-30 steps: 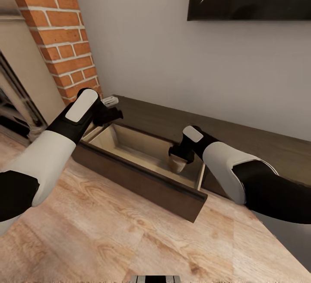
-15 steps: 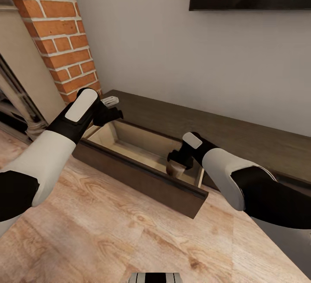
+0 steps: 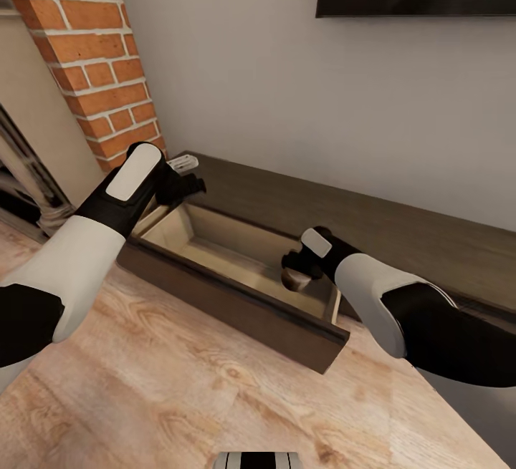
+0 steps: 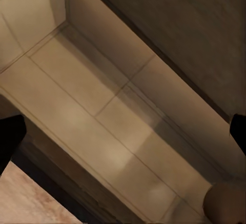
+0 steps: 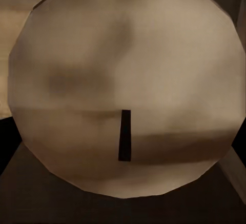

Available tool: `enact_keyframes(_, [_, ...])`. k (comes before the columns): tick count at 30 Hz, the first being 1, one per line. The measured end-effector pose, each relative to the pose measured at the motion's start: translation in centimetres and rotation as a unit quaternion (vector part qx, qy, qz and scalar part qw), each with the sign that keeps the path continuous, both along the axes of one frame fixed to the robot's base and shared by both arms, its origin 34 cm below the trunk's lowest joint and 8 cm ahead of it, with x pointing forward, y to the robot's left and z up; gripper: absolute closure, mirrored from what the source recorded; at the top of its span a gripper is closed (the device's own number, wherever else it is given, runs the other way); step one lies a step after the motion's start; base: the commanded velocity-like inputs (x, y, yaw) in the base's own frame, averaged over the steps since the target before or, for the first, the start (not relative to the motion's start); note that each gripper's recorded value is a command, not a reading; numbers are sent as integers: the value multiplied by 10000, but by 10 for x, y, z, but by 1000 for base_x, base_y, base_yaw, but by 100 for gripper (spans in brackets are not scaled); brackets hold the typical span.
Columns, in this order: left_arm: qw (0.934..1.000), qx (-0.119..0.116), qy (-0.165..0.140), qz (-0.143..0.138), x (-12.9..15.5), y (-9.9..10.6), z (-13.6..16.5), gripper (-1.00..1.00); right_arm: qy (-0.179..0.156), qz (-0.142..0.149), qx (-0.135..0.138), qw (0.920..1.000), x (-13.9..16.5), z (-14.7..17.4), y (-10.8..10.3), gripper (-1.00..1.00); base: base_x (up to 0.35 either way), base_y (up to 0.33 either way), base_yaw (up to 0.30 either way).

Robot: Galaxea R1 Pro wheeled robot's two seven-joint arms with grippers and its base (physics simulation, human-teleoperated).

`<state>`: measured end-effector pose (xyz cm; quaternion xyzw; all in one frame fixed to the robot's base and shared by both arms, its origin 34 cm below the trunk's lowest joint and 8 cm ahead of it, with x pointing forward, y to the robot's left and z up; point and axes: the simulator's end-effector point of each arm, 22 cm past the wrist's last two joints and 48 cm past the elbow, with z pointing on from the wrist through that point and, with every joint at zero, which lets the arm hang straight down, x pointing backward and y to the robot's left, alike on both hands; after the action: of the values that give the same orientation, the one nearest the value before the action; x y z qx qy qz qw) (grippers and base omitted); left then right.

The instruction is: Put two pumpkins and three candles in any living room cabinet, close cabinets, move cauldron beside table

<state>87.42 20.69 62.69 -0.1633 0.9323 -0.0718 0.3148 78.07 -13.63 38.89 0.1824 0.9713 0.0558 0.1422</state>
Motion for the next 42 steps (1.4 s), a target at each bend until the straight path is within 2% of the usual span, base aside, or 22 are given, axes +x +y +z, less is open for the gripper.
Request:
enact_keyframes(18, [10000,55,30,7,0,2,-4,-100,64,33,14,10000,-3,-2,1,100,22,0,0])
enact_keyframes(42, [9985,76,540,17,8,2,-86,-100,547,30,6,9985,-17,-72,0,100,0,0,0])
